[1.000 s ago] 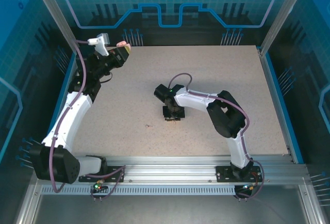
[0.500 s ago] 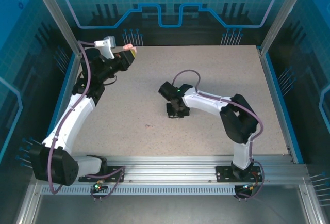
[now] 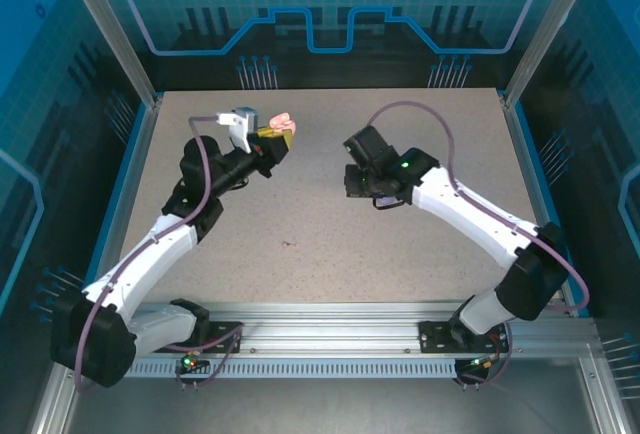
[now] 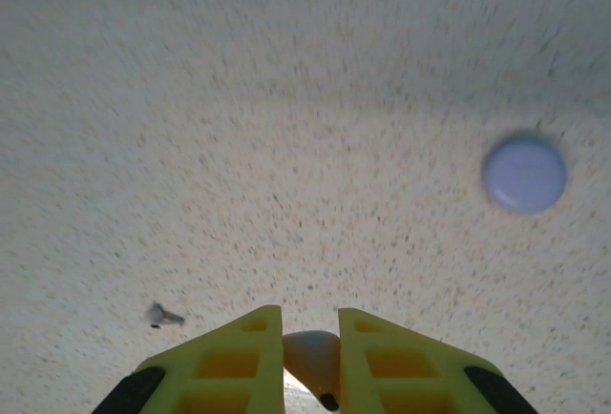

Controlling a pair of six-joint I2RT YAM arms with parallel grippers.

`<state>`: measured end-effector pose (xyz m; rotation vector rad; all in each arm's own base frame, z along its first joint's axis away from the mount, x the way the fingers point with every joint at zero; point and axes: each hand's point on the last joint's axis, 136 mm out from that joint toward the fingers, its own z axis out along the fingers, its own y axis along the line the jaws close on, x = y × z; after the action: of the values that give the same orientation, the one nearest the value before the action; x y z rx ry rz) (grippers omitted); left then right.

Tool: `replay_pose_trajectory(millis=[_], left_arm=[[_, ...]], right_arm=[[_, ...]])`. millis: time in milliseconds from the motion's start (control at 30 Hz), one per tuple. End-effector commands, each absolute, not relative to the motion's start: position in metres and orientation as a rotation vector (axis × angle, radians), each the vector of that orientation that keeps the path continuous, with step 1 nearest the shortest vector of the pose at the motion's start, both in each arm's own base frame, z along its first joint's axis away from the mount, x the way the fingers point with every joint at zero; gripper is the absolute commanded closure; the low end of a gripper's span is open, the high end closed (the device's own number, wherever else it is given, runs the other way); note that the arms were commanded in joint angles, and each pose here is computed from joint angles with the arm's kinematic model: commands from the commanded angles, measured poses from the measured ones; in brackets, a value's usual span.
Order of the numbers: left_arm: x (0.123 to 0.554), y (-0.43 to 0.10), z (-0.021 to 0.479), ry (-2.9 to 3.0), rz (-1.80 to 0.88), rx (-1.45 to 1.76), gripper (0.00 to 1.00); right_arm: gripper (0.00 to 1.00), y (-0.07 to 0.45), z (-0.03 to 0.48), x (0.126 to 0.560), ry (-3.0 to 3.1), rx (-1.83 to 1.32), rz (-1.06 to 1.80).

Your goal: Insert the wireless bluetooth earbuds into the charging case

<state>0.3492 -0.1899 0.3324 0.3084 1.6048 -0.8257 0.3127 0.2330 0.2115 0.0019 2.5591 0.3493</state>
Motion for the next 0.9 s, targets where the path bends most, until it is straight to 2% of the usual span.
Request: replay_pose_trajectory(millis=[0, 467, 867], left_arm=[[0.342, -0.200, 0.339, 1.460, -0.724, 0.420, 1.00], [0.334, -0.252, 0.315, 1.321, -0.492, 0.643, 1.00], [0.344, -0.282, 0.315, 1.317, -0.526, 0.661, 1.00]], right_arm=[[0.83, 0.220, 0.252, 0.321, 2.456, -0.005, 0.372], [0.83, 0.217, 0.360, 0.336, 2.140, -0.037, 0.578], [0.83, 0.249, 0.396, 0.337, 1.982, -0.142, 0.772]])
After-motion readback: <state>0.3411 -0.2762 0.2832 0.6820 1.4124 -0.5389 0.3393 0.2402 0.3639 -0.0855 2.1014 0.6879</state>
